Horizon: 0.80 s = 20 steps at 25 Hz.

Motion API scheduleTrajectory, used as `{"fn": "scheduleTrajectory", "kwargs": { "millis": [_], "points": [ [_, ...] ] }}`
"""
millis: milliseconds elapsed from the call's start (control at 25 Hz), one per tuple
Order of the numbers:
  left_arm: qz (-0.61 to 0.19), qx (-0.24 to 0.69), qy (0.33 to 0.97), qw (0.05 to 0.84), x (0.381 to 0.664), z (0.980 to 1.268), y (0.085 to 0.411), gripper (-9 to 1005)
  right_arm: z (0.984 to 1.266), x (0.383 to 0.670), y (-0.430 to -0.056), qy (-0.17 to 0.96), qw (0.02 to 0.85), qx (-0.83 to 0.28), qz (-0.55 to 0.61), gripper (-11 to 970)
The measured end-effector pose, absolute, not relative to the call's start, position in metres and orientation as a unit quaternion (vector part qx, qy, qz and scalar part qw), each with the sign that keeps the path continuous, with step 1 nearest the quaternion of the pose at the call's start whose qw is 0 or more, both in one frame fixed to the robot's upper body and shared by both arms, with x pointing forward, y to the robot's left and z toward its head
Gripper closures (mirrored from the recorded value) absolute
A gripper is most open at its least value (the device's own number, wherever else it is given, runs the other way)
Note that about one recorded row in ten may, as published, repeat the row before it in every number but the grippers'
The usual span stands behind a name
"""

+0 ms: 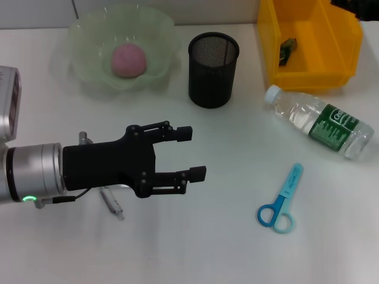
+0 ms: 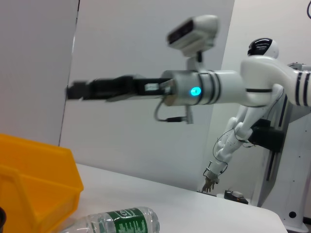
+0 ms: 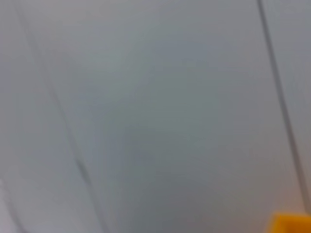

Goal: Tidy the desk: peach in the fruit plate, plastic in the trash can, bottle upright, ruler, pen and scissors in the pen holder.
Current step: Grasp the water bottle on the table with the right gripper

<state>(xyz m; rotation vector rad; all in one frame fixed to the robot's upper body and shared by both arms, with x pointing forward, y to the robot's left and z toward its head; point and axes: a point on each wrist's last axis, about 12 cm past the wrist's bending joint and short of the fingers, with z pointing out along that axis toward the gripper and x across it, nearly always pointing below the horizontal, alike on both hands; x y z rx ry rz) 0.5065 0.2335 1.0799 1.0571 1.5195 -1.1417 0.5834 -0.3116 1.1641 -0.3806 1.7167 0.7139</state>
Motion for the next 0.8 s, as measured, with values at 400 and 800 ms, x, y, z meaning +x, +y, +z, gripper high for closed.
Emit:
{"fn": "scheduleTrajectory", "kwargs": {
  "millis": [400,800],
  "points": [
    [-0.464,0.43,0.618,0.467,0.508,1.081,0.233,198,1.148,0.527,-0.345,0.69,0.588,-0.138,0.399,421],
    [-0.466,0.43,0.617,0.466,0.51,1.081,0.231,198,1.148,0.509,-0.356,0.72,0.532,-0.203,0.396,177]
  ]
}}
